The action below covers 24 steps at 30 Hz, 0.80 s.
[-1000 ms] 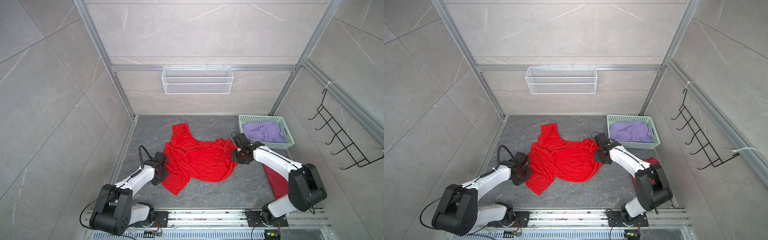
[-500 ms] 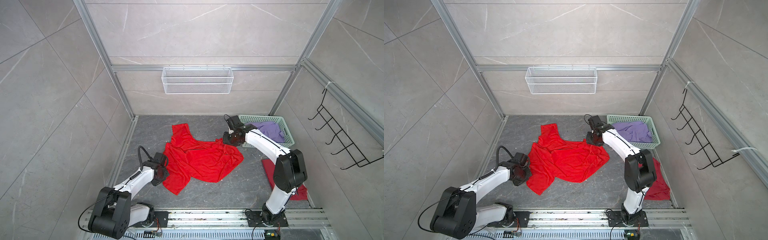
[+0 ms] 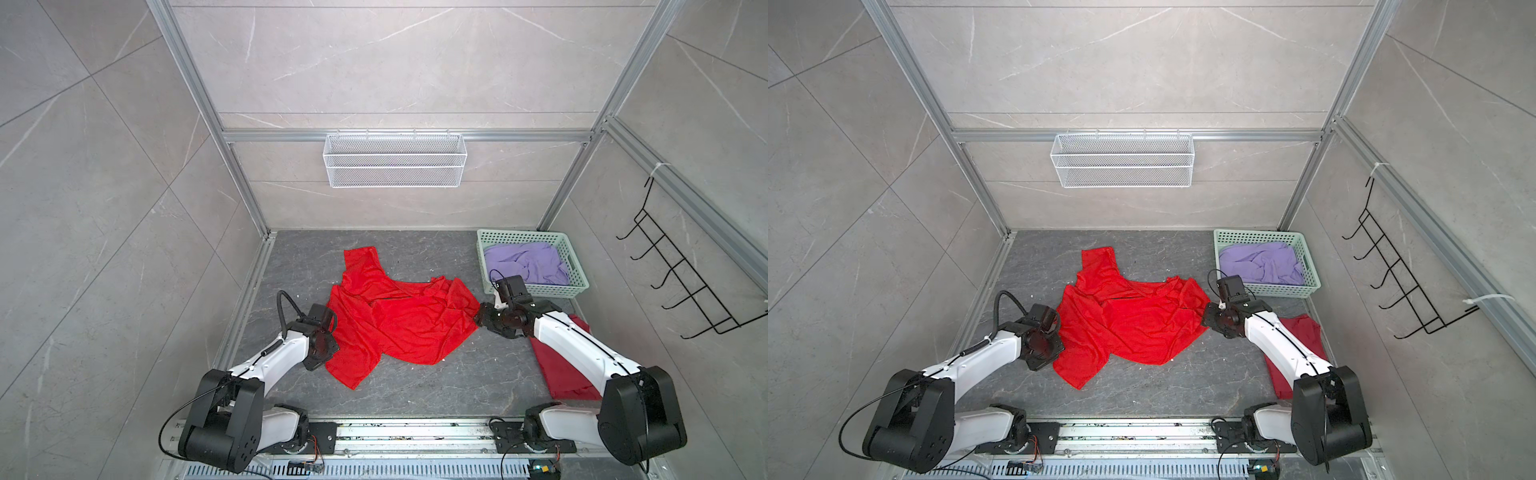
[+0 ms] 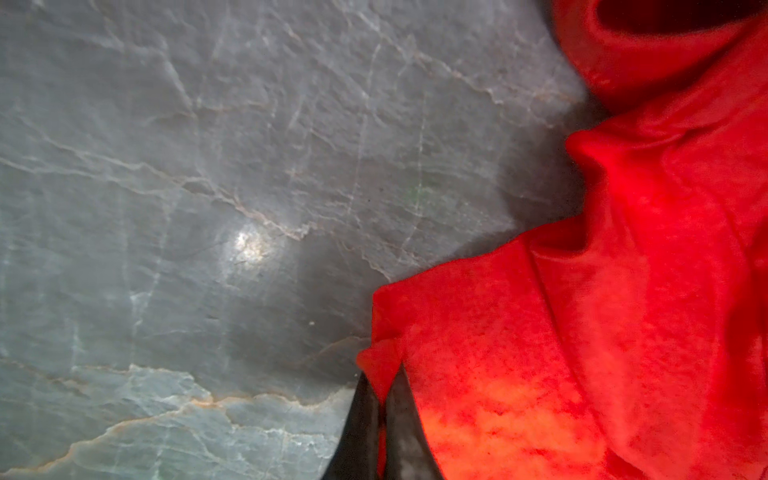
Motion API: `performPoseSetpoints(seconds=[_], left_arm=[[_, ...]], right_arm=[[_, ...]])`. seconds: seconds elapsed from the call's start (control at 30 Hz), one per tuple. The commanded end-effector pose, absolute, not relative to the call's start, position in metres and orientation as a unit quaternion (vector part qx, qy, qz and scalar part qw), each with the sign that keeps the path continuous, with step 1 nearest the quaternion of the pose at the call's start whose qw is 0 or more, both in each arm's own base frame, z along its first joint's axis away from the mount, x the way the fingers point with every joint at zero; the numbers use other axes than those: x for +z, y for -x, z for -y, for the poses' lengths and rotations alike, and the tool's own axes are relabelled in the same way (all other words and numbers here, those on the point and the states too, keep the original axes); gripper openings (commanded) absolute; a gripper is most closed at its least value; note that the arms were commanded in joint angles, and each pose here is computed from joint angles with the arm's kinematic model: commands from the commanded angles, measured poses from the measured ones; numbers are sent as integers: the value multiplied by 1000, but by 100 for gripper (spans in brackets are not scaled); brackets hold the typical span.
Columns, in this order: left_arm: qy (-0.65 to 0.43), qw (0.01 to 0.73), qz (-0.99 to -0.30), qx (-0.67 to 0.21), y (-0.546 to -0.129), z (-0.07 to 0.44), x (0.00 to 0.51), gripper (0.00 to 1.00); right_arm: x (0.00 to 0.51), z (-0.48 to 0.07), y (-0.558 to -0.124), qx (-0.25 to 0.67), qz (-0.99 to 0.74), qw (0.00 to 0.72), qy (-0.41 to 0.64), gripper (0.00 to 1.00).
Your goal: Fold and stack the t-shirts
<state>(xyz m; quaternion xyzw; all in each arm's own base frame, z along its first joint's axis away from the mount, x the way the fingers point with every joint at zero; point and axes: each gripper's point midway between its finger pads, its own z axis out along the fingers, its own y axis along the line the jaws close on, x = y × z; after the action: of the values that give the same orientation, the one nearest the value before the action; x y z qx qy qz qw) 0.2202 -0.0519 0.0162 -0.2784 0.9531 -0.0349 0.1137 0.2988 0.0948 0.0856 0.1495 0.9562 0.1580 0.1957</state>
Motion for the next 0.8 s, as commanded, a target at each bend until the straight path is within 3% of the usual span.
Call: performPoseSetpoints(seconds=[0.0, 0.57, 0.63, 0.7, 0.77], left_arm=[[271, 111, -955, -46, -223, 56, 16, 0], [273, 126, -952, -63, -225, 59, 22, 0], [273, 130, -951, -67, -227, 60, 25, 0], [271, 135, -950, -70, -228, 60, 28, 0], [268, 145, -949, -78, -231, 62, 35, 0]], right_arm=[[91, -118, -319, 224, -939, 214, -147, 61], [51, -128, -320, 227, -946, 165, -164, 52], [47, -130, -322, 228, -946, 160, -164, 40], [46, -130, -324, 224, -947, 158, -168, 18], [51, -127, -327, 216, -946, 167, -176, 4]])
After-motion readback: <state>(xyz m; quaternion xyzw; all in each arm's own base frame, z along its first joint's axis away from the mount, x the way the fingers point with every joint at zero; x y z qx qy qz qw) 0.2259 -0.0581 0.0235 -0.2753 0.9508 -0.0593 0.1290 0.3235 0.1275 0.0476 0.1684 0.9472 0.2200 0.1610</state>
